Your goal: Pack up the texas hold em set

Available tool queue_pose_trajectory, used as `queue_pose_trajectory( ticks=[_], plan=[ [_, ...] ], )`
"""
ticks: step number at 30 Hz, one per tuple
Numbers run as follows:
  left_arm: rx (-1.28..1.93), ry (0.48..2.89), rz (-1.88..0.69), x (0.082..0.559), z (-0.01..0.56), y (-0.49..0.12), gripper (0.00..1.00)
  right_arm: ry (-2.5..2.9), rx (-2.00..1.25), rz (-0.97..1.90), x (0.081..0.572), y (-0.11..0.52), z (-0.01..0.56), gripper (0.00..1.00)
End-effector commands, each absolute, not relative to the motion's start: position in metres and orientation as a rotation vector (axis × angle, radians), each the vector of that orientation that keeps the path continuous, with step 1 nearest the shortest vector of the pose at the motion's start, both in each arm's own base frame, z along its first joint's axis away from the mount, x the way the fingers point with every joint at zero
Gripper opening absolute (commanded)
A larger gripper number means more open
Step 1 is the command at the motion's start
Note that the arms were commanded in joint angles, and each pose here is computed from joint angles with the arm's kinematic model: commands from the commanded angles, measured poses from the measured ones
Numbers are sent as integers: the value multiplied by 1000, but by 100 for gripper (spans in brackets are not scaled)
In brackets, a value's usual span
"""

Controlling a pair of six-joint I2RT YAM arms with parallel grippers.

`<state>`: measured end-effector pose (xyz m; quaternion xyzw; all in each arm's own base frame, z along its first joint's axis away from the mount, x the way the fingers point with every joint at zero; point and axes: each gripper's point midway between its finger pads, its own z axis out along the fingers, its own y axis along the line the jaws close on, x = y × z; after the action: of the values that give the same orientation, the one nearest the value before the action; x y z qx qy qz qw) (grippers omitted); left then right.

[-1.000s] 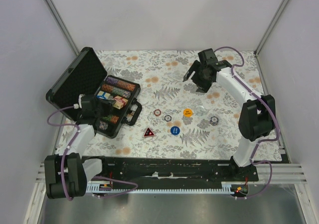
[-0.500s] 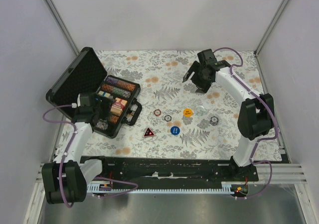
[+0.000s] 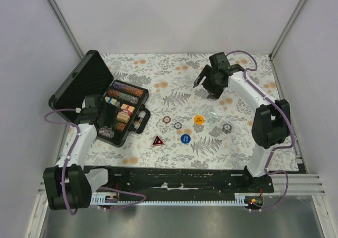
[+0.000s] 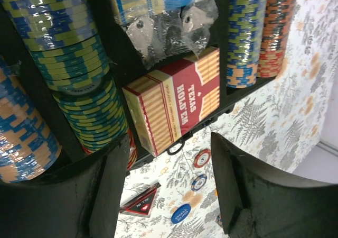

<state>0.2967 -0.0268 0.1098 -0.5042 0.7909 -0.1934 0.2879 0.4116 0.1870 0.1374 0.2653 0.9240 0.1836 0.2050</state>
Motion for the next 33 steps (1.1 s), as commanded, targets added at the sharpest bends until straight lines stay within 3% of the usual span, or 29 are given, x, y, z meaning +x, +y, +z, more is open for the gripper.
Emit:
queue_pose_trajectory(
  ticks=[1,11,13,18,27,33],
  plan=[
    [-1290,2141,-504,304,112,-26,66,2537,735,539,419,187,146,91],
    [-1292,2176,-543,322,92,-32,28,2526,775,521,419,178,145,90],
    [-1288,2182,-543,323,89,-32,25,2524,777,521,418,177,145,90],
    [-1263,2177,-520,325,95,-29,23,2519,776,518,418,175,147,90],
    [-1130,2106,-450,325,149,-16,39,2518,717,488,415,170,149,89],
    [-1112,2113,-493,332,136,-22,29,2531,654,496,414,173,144,80]
  ],
)
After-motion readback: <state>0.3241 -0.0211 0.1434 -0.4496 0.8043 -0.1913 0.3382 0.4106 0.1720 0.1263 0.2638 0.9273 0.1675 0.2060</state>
